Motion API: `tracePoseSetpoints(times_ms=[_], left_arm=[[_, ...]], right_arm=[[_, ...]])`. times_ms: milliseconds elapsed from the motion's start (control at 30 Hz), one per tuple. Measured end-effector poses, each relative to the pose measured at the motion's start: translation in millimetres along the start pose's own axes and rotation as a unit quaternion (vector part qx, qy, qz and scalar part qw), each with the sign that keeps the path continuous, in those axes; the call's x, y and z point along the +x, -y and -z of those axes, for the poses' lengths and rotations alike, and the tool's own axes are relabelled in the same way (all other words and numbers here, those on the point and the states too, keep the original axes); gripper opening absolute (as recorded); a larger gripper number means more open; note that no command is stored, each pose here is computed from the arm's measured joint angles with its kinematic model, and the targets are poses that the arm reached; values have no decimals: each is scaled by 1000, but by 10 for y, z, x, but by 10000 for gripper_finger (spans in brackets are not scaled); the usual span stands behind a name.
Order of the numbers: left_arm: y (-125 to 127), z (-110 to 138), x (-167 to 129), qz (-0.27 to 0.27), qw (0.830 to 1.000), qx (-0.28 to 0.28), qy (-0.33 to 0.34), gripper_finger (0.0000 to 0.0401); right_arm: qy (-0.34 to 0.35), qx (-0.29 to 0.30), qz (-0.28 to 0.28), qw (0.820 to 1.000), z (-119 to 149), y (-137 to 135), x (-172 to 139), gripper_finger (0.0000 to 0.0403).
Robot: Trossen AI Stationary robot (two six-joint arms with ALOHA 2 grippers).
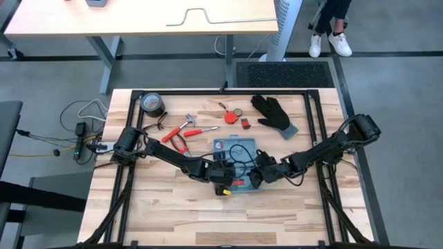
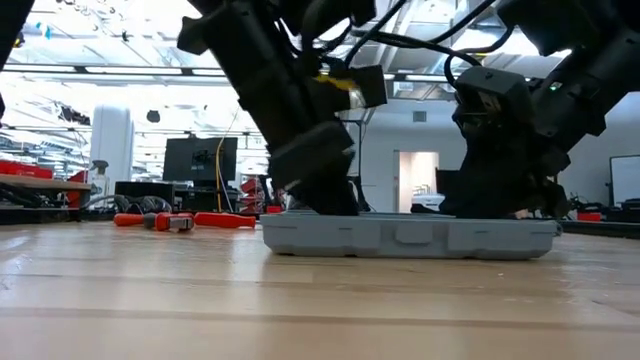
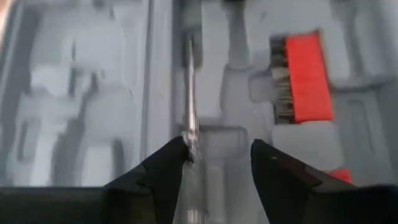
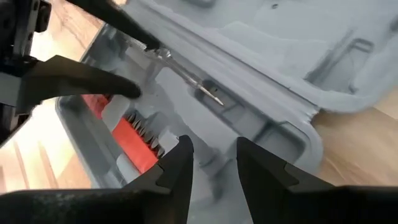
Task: Prefit tool cases
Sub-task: Remove the transparent screwdriver from the gray prefit tool case
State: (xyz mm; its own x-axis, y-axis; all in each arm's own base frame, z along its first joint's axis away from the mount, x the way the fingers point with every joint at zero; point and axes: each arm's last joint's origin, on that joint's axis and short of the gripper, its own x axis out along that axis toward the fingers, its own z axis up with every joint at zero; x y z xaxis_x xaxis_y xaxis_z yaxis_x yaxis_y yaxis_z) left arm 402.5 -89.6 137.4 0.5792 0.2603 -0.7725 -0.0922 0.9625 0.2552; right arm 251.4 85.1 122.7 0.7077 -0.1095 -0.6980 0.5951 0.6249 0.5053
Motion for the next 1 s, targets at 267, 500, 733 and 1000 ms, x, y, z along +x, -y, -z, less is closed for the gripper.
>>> tracePoseSetpoints(times_ms=[267, 500, 733, 1000], left_arm=[[19, 116, 81, -63, 997, 28, -34, 179], [-85, 106, 118, -132, 988, 71, -30, 148], [-235, 50, 195, -133, 987, 93, -20, 118], [-320, 11, 200, -87, 990, 105, -18, 123]], right_arm=[[3, 9, -6, 1000, 10, -13, 6, 132], [1, 15, -19, 1000, 37, -47, -8, 132], [0, 19, -20, 1000, 50, -56, -14, 132], [5, 17, -38, 999, 39, -89, -17, 132]])
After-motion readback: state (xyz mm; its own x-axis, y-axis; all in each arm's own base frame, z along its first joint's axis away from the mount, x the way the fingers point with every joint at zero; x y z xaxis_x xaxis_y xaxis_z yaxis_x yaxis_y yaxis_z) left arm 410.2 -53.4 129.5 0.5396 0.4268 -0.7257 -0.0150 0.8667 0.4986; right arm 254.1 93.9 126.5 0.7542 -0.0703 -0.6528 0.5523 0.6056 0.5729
